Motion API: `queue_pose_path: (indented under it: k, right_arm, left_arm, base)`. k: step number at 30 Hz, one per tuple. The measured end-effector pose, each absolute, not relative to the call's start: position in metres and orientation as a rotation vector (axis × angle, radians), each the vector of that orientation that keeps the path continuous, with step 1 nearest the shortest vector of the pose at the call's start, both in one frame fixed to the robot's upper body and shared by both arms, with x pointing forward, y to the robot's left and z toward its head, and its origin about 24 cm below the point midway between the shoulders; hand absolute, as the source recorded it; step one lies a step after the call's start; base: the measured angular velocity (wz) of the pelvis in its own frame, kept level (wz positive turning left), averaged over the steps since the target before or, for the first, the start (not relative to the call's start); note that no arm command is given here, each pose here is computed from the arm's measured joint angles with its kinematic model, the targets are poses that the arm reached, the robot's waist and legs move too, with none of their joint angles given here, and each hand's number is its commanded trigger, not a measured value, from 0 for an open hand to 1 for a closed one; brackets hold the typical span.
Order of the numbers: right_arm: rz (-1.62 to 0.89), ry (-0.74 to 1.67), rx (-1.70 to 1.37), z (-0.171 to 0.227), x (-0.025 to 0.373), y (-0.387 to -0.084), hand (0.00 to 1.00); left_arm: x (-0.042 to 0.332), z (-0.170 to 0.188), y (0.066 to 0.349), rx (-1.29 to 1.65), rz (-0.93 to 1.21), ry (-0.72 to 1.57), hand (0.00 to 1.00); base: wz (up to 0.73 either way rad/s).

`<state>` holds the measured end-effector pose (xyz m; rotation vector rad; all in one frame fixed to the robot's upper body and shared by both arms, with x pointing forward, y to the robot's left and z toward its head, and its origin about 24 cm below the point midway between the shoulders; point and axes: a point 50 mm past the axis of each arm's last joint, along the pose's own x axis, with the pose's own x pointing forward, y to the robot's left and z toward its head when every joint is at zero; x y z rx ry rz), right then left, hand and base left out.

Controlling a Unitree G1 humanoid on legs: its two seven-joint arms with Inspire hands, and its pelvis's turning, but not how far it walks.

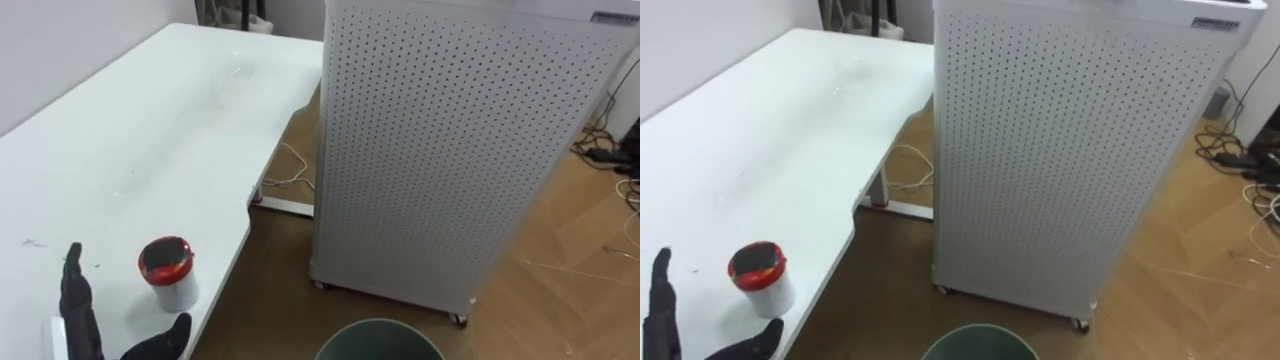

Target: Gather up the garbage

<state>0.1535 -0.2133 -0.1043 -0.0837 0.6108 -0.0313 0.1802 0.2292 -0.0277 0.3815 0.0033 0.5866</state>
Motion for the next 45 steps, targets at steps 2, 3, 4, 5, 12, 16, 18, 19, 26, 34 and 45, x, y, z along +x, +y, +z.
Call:
queue_pose_path:
  k: [2,3,4,5,12,16,18,19,26,34,45]
  right_arm:
    - [-0.031,0.610,-0.083,-0.104,0.154,-0.213,1.00]
    - [-0.031,0.610,-0.083,-0.104,0.154,-0.213,1.00]
    - [-0.032,0.609,-0.084,-0.104,0.154,-0.213,1.00]
    - [-0.031,0.607,-0.085,-0.104,0.154,-0.213,1.00]
    - [-0.018,0.604,-0.104,-0.103,0.155,-0.212,1.00]
    - [-0.016,0.604,-0.103,-0.103,0.155,-0.212,1.00]
    - [-0.014,0.604,-0.103,-0.103,0.155,-0.212,1.00]
    - [-0.010,0.606,-0.102,-0.103,0.155,-0.211,1.00]
    - [0.017,0.620,-0.102,-0.105,0.154,-0.208,1.00]
    - [0.026,0.623,-0.102,-0.106,0.153,-0.206,1.00]
    - [0.075,0.630,-0.107,-0.107,0.152,-0.199,1.00]
  left_arm:
    - [0.180,-0.030,0.231,0.375,0.595,0.017,0.00]
    - [0.180,-0.031,0.231,0.376,0.595,0.020,0.00]
    - [0.180,-0.031,0.231,0.367,0.598,0.023,0.00]
    - [0.180,-0.031,0.231,0.359,0.602,0.026,0.00]
    - [0.185,-0.030,0.232,0.352,0.602,0.021,0.00]
    - [0.188,-0.030,0.232,0.352,0.597,0.018,0.00]
    - [0.190,-0.030,0.231,0.352,0.592,0.017,0.00]
    - [0.191,-0.030,0.231,0.352,0.589,0.018,0.00]
    - [0.199,-0.031,0.231,0.340,0.590,0.024,0.00]
    - [0.200,-0.033,0.233,0.350,0.592,0.035,0.00]
    - [0.205,-0.031,0.226,0.344,0.551,0.033,0.00]
  base:
    - [0.12]
    - [0.16]
    - [0.16]
    - [0.08]
    - [-0.01]
    - [0.00]
    - [0.00]
    - [0.00]
    - [0.01]
    - [-0.05]
    - [-0.03]
